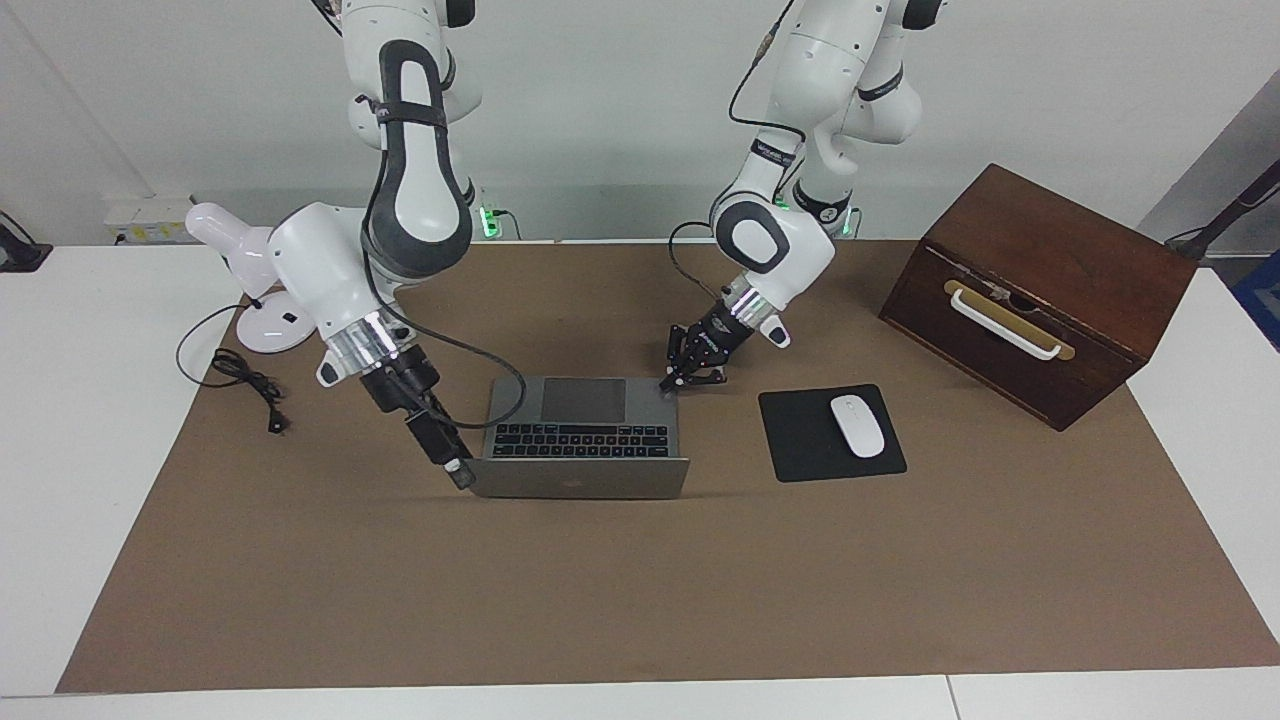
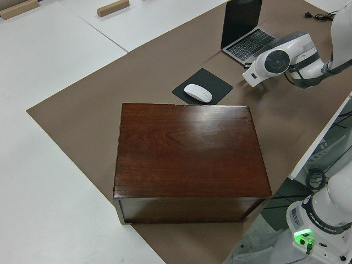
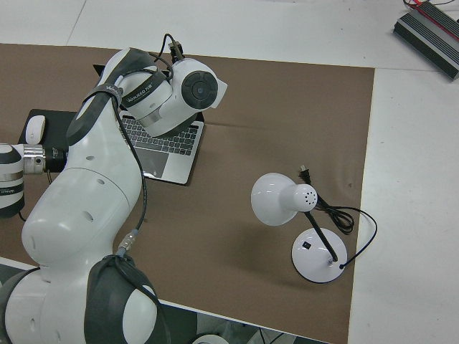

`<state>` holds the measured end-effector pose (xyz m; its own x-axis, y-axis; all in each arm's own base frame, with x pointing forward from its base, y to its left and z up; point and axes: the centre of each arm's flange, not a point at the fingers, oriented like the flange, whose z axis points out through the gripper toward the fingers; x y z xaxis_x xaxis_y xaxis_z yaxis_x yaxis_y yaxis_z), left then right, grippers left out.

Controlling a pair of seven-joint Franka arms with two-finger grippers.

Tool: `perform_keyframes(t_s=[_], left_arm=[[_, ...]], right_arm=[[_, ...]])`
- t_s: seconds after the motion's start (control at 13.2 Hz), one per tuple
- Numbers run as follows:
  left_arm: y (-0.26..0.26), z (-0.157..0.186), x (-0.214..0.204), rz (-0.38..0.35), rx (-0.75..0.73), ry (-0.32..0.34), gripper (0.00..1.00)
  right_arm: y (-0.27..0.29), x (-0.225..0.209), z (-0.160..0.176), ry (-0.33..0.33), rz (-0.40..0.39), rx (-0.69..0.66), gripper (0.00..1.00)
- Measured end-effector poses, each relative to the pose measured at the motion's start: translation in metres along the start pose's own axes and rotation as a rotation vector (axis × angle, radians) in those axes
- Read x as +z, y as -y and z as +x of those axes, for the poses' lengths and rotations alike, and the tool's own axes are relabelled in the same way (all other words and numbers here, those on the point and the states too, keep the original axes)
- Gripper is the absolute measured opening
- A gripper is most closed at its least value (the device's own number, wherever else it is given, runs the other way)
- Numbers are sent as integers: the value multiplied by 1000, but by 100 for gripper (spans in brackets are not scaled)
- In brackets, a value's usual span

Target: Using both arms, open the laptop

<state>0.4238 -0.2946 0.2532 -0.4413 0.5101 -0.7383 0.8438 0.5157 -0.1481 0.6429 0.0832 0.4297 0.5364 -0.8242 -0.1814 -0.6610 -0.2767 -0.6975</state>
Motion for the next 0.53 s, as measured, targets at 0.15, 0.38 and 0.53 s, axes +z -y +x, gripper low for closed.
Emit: perform_keyframes(t_s=[0.15, 0.38, 0.53], left_arm=[[0, 0, 0, 0, 0, 0, 1], [0, 0, 0, 0, 5, 0, 1], [-4, -2, -1, -12, 10, 1, 1]], right_arm=[[11, -26, 6, 23, -53, 11, 100], [23, -62, 2, 87, -81, 17, 100], [26, -83, 1, 106, -134, -9, 100]])
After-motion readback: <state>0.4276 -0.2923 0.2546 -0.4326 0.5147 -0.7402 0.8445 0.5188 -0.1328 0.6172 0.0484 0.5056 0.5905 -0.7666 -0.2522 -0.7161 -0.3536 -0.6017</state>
